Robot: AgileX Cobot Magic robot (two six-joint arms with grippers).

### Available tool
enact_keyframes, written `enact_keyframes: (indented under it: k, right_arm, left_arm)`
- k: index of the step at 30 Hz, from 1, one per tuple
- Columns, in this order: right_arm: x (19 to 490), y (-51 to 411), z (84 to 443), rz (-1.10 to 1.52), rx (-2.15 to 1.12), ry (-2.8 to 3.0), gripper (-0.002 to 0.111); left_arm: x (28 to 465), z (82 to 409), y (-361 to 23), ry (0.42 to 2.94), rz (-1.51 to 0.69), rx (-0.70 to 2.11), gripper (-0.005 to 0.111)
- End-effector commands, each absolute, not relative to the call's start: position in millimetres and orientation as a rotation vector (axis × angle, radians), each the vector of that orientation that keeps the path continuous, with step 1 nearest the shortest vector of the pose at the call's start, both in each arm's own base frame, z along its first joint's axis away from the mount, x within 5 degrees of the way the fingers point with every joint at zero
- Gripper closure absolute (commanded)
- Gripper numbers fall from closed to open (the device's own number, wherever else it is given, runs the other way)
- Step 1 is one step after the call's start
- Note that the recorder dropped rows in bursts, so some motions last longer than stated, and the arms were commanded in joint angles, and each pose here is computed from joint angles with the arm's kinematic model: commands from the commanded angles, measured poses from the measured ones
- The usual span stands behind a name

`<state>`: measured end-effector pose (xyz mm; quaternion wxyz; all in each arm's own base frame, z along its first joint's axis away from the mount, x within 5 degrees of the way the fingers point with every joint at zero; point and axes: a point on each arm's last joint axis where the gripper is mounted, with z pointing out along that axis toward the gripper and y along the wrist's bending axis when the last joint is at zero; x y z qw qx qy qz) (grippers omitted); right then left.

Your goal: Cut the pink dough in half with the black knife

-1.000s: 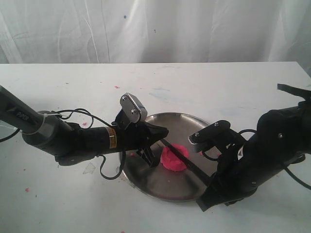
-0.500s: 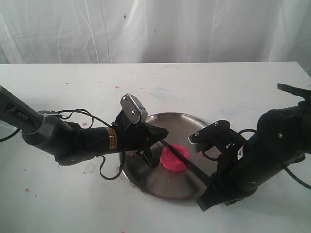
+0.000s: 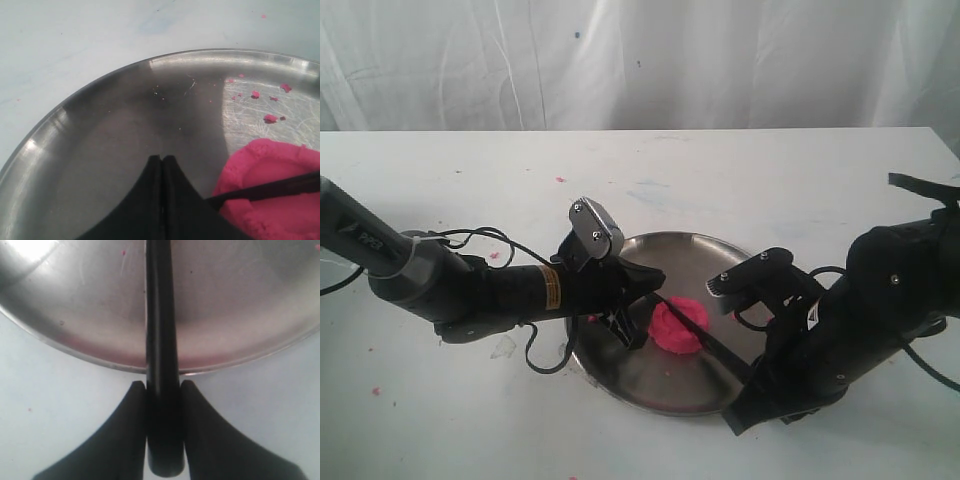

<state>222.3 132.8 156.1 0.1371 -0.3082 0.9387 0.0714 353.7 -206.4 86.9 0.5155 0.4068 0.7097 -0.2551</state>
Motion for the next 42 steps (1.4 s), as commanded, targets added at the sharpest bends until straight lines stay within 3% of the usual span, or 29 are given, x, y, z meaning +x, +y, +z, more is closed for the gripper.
enact_keyframes:
  k: [1,42]
  right_arm:
    - [222.8,133.4,156.7,0.212,-0.875,2.713,0.108]
    - [219.2,132.5,147.9,0.203,-0.932,2.802,0.108]
  left_arm:
    - [348.3,65.7,-202.8,1.811,-0.560,1.055,0.107]
    - [348.2,62.2,-200.6,1.849,-0.528,1.073,0.107]
